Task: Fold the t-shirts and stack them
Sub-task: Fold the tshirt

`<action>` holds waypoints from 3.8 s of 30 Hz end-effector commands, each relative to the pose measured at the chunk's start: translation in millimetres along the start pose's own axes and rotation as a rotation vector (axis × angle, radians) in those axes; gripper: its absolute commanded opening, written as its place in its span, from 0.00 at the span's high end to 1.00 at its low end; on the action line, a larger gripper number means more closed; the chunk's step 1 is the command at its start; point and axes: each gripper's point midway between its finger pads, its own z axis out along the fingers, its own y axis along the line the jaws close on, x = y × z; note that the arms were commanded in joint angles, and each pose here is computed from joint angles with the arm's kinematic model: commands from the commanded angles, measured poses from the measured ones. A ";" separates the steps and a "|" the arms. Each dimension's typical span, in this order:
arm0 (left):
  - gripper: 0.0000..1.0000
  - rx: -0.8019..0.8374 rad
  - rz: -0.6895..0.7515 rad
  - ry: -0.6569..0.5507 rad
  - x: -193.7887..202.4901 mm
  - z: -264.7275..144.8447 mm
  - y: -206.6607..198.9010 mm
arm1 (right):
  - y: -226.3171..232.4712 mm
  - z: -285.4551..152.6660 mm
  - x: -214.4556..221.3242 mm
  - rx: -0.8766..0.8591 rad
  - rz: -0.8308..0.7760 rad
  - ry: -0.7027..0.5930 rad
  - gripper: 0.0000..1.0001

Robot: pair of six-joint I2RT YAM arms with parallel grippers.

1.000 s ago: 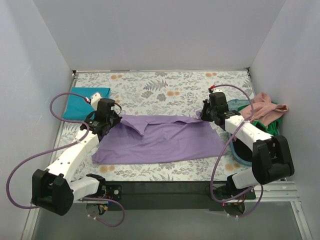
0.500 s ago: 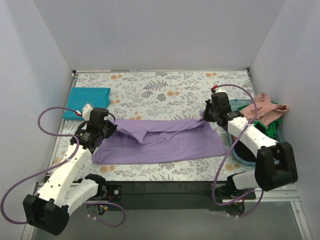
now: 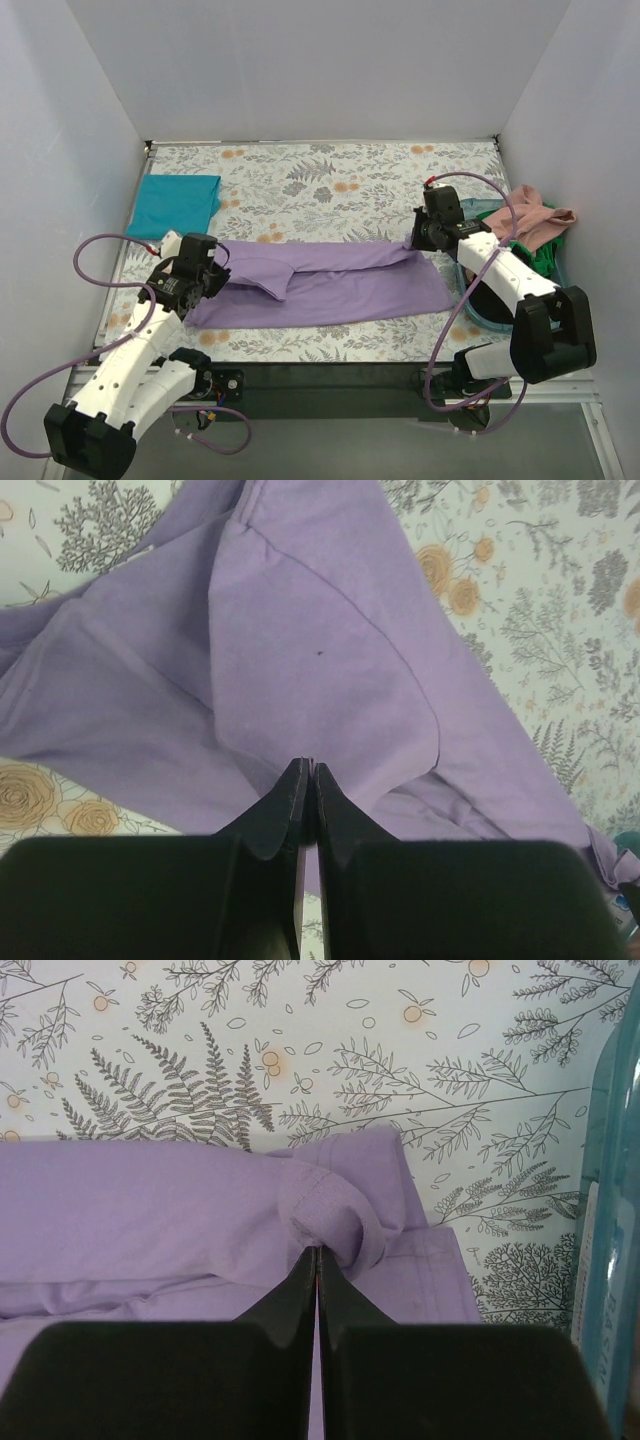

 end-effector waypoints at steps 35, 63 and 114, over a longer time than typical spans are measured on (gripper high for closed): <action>0.02 0.015 0.060 0.059 15.3 46.5 -23.1 | 194.0 -75.8 87.0 -0.583 -0.183 -0.024 0.03; 0.02 -0.058 0.041 0.201 59.6 104.2 27.7 | 335.4 0.4 169.2 -0.680 -0.222 0.244 0.49; 0.02 -0.134 0.049 0.097 36.7 91.0 43.4 | -6.1 -25.1 56.4 0.034 0.370 -0.042 0.32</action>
